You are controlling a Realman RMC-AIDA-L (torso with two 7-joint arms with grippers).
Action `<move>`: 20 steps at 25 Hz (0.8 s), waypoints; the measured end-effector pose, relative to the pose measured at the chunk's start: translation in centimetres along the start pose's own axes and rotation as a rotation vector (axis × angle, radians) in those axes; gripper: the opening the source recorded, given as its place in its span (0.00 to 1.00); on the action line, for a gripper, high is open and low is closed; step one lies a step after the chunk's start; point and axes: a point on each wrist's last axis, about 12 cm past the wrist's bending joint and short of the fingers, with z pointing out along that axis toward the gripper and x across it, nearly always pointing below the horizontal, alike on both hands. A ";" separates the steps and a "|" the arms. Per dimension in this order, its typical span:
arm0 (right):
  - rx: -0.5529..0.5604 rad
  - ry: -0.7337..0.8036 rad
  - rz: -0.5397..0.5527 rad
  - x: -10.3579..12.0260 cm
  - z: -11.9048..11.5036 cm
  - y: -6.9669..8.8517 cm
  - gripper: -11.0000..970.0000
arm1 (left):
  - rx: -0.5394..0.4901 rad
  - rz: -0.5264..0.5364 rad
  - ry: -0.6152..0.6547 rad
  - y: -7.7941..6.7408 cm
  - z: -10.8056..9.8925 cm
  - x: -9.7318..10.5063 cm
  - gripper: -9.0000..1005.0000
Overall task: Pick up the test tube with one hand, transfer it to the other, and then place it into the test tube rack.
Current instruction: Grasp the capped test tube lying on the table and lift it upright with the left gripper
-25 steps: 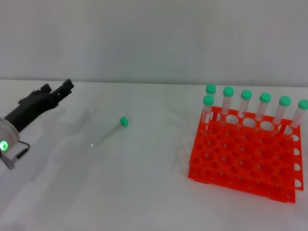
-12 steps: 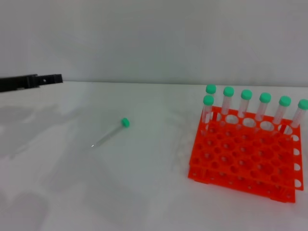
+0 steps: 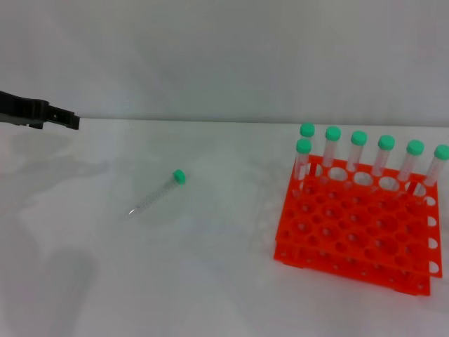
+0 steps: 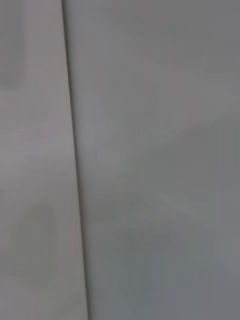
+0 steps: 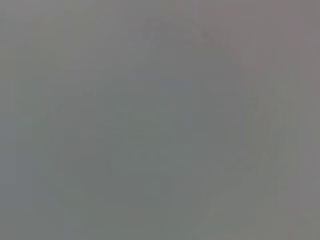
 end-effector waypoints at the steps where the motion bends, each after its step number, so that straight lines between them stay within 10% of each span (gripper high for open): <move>1: -0.002 0.000 0.000 0.0 0.0 0.0 0.87 | 0.000 0.007 0.006 -0.2 0.1 -0.1 0.84; 20: -0.013 -0.014 0.007 -0.4 0.8 0.5 0.87 | -0.016 0.042 -0.002 -1.0 1.8 0.4 0.84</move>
